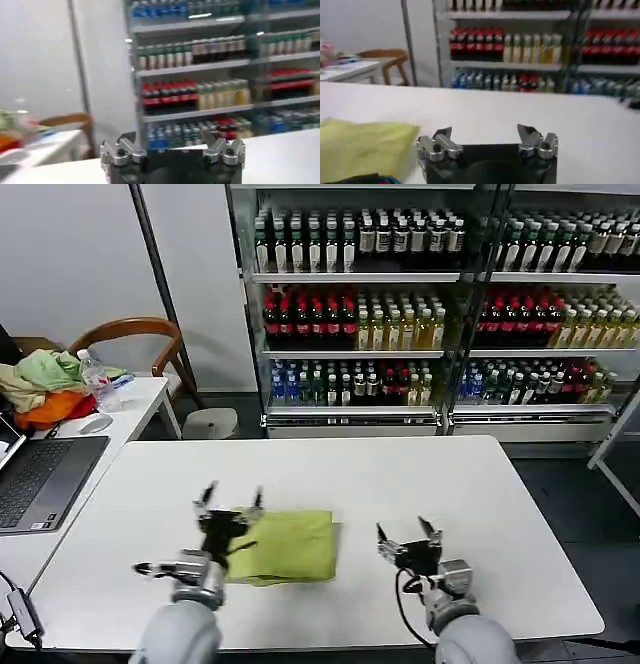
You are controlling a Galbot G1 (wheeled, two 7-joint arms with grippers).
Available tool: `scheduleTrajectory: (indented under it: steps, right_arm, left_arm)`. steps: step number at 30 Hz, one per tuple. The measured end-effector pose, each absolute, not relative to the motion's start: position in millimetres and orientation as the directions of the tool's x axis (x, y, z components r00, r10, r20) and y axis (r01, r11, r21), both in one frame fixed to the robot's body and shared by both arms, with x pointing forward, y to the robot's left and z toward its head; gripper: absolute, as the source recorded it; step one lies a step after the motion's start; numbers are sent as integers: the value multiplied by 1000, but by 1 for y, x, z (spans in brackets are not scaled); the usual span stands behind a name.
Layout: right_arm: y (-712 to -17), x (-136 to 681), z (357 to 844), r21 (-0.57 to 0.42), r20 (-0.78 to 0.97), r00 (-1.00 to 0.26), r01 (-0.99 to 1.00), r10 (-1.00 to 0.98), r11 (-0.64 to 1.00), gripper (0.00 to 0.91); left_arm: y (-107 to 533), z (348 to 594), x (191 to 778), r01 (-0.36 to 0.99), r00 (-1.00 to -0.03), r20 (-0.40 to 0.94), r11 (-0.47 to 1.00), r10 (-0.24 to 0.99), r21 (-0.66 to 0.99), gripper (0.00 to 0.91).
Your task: Fold and organize the clothes.
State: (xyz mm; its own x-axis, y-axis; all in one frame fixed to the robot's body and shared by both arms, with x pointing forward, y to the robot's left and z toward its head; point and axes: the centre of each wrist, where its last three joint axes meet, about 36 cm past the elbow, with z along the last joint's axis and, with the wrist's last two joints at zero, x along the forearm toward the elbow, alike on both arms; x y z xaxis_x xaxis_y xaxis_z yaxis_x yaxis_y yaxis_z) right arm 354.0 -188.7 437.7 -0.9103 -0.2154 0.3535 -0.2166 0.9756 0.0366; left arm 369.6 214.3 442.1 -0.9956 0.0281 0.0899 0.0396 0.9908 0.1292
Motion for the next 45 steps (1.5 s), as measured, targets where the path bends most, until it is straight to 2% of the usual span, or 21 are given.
scheduleTrajectory:
  steps: [5, 13, 14, 15, 16, 32, 45]
  right_arm:
    - [-161, 366, 426, 136, 405, -857, -289, -319, 948, 907]
    - [-124, 390, 412, 259, 447, -778, -359, -441, 897, 907]
    - [-120, 393, 410, 268, 450, -771, -365, -451, 892, 423]
    - [-117, 395, 409, 276, 454, -764, -368, -458, 888, 121]
    - [-114, 397, 407, 284, 459, -757, -371, -465, 884, 0]
    - [-115, 407, 397, 318, 495, -720, -370, -486, 873, 0]
    - [-155, 428, 404, 255, 487, -759, -349, -431, 902, 0]
  left_arm:
    - [254, 446, 366, -23, -995, 87, 988, -37, 151, 907]
    - [282, 452, 358, -68, -993, 82, 985, -82, 159, 907]
    - [284, 452, 358, -73, -993, 81, 984, -87, 161, 907]
    - [287, 453, 358, -78, -993, 79, 984, -91, 162, 907]
    - [289, 453, 357, -82, -992, 79, 983, -96, 163, 907]
    - [307, 453, 355, -112, -988, 84, 978, -129, 175, 907]
    - [312, 449, 354, -115, -986, 98, 975, -135, 188, 907]
